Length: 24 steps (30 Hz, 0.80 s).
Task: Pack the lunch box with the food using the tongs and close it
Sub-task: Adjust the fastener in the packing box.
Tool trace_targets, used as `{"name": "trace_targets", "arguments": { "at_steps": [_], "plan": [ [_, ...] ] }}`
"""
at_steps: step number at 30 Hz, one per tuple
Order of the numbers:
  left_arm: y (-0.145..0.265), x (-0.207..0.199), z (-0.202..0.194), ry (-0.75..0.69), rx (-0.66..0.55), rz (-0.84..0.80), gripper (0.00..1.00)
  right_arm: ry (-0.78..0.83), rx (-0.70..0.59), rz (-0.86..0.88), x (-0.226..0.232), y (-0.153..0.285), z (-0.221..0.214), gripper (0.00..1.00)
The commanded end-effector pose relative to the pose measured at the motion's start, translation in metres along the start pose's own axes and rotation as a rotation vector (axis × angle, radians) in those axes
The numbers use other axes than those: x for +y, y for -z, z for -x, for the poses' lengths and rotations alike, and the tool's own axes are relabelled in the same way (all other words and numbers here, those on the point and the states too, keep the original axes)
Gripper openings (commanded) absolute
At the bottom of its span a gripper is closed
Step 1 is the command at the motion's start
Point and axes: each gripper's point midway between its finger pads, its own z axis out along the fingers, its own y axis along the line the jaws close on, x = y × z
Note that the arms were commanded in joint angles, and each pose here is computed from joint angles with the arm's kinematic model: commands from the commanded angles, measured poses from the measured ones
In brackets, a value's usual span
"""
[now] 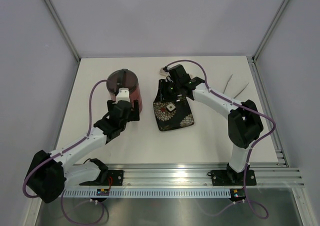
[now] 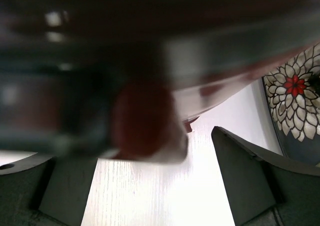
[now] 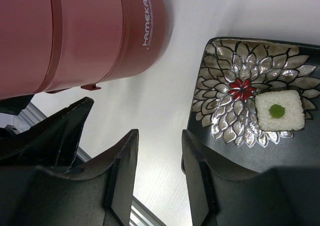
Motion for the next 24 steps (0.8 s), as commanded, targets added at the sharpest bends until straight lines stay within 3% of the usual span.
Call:
{"name": "trace_targets", "arguments": {
  "at_steps": [1,8,20,24],
  "plan": [
    [-0.005,-0.010,0.015,0.013,-0.063,-0.036,0.95,0.039,-0.042,0.023,0.012,0.015,0.009,0.48],
    [-0.008,-0.006,0.002,0.022,-0.049,-0.017,0.99,0.035,-0.032,0.026,0.011,0.013,0.006,0.48],
    [-0.020,-0.013,0.000,0.016,-0.080,-0.032,0.84,0.048,-0.044,0.010,0.006,0.014,0.005,0.48],
    [-0.022,-0.010,-0.003,-0.006,-0.069,-0.021,0.83,0.054,-0.052,0.009,0.007,0.016,0.008,0.48]
  ]
}}
